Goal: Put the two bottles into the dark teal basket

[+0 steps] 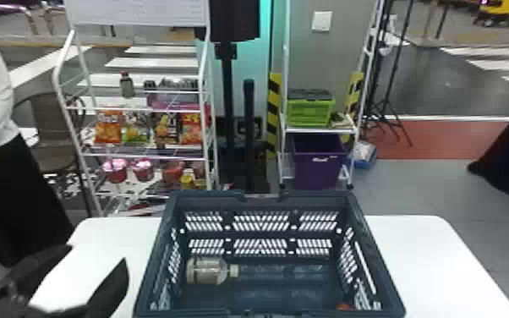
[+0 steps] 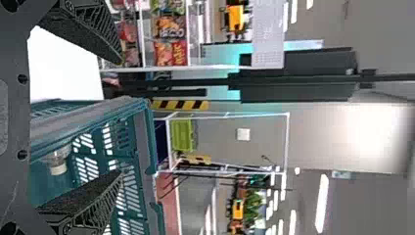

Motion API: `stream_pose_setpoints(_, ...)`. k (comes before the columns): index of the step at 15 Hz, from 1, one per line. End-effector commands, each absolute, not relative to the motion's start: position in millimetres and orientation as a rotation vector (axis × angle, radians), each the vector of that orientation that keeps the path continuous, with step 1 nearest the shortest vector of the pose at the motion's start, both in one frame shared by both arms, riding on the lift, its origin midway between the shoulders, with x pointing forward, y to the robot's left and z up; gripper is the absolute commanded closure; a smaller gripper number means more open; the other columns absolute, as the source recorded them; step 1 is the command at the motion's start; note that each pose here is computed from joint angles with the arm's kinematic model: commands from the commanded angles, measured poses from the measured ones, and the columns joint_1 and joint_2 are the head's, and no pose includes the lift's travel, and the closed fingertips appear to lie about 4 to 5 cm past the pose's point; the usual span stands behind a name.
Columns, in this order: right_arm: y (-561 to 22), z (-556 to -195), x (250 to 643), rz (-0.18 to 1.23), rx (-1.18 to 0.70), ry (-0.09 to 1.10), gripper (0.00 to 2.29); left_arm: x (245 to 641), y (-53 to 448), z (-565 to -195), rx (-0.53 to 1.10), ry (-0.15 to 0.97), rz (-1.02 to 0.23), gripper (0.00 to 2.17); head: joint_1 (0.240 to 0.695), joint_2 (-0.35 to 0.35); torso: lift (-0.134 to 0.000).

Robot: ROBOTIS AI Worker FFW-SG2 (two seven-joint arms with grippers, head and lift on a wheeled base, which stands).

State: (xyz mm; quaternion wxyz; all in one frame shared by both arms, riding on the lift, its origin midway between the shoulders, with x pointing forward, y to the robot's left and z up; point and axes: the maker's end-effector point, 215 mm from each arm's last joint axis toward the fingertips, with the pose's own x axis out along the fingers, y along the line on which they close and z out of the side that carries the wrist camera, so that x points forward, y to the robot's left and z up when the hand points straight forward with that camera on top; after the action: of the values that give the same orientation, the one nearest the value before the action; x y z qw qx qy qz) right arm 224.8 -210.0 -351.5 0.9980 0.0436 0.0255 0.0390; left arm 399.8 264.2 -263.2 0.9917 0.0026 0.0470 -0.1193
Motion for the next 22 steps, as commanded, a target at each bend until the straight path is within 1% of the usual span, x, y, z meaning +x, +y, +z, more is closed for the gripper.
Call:
stream_pose_setpoints(1, -202, -365, 232, 0.111, 0.065, 0.116, 0.06, 369, 278, -284, 0.004, 0.034, -0.206, 0.09, 0.499, 0.000, 0.000)
stream_pose_setpoints(2, -200, -368, 232, 0.125, 0.065, 0.130, 0.06, 354, 278, -287, 0.035, -0.013, -0.201, 0.09, 0.499, 0.000, 0.000)
stream_pose_setpoints(3, -198, -368, 232, 0.135, 0.064, 0.133, 0.06, 341, 274, -297, 0.051, -0.017, -0.203, 0.09, 0.499, 0.000, 0.000)
stream_pose_setpoints(5, -195, -360, 232, 0.171, 0.055, 0.121, 0.06, 305, 257, -299, 0.116, -0.103, -0.209, 0.09, 0.499, 0.000, 0.000)
stream_pose_setpoints(7, -197, -351, 235, 0.195, 0.046, 0.102, 0.06, 283, 240, -332, 0.097, -0.070, -0.168, 0.09, 0.499, 0.000, 0.000)
stream_pose_setpoints(8, -195, -348, 237, 0.211, 0.043, 0.093, 0.06, 268, 229, -335, 0.091, -0.107, -0.148, 0.09, 0.499, 0.000, 0.000)
stream_pose_setpoints(9, -195, -347, 237, 0.216, 0.040, 0.090, 0.06, 258, 223, -328, 0.088, -0.152, -0.127, 0.09, 0.499, 0.000, 0.000)
stream_pose_setpoints(10, -192, -345, 237, 0.233, 0.041, 0.086, 0.06, 250, 216, -325, 0.073, -0.169, -0.115, 0.09, 0.499, 0.000, 0.000)
stream_pose_setpoints(14, -190, -358, 234, 0.248, 0.053, 0.117, 0.06, 241, 187, -334, 0.051, -0.153, -0.111, 0.08, 0.499, 0.000, 0.000)
stream_pose_setpoints(16, -190, -363, 234, 0.250, 0.054, 0.124, 0.05, 241, 181, -332, 0.043, -0.158, -0.109, 0.08, 0.499, 0.000, 0.000)
stream_pose_setpoints(22, -188, -363, 236, 0.260, 0.057, 0.126, 0.05, 247, 190, -340, 0.038, -0.135, -0.073, 0.08, 0.499, 0.000, 0.000)
